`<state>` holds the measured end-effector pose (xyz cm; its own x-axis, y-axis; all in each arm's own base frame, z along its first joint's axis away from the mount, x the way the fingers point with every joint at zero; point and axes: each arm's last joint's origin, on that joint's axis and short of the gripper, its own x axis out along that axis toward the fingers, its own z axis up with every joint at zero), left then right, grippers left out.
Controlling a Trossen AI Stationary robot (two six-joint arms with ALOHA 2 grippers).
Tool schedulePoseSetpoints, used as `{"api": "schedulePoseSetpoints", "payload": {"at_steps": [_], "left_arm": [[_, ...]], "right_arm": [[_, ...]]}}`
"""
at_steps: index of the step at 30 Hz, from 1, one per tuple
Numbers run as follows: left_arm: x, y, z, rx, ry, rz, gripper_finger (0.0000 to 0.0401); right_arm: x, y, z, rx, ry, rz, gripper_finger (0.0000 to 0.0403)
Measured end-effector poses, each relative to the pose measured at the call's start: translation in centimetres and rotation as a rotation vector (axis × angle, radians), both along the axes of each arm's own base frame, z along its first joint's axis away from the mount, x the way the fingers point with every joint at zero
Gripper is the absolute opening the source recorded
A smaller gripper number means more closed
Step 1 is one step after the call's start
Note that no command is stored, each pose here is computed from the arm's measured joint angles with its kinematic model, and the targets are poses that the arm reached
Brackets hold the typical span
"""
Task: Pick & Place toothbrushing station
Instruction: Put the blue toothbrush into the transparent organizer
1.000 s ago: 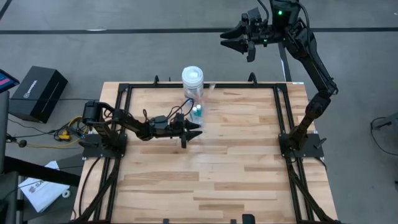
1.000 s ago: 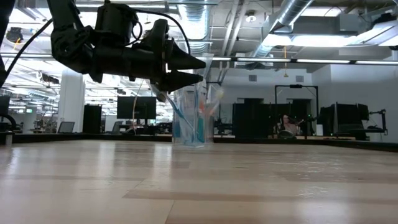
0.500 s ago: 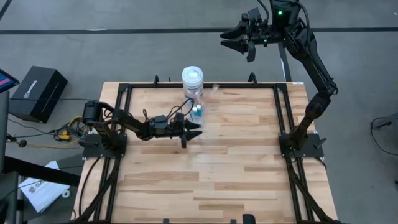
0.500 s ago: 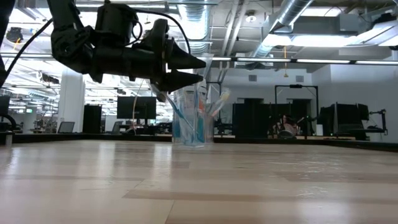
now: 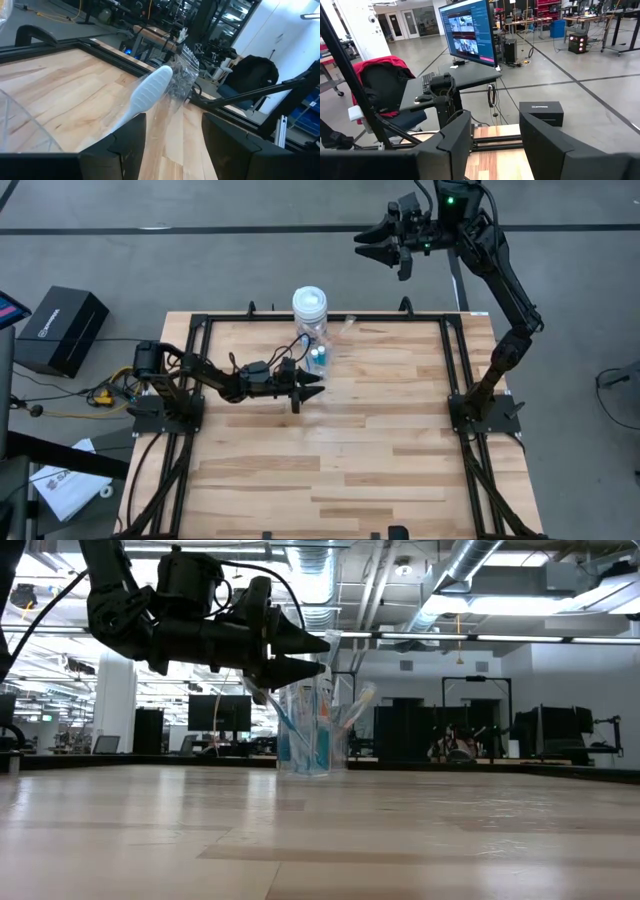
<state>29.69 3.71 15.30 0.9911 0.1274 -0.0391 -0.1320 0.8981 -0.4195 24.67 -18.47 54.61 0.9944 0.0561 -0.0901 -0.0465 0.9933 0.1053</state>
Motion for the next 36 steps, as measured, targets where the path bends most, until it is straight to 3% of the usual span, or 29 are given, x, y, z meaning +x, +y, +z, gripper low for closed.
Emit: {"api": "schedulePoseSetpoints", "payload": {"at_steps": [14, 36], "left_arm": [[-0.4, 0.0, 1.0, -0.023, -0.002, -0.009, 0.0189], [-1.4, -0.2, 1.5, -0.065, 0.169, -0.015, 0.0188]], "right_arm": [[0.0, 0.0, 0.0, 0.009, -0.001, 0.000, 0.0162], [0.0, 0.1, 0.0, 0.015, -0.003, 0.024, 0.0163]]}}
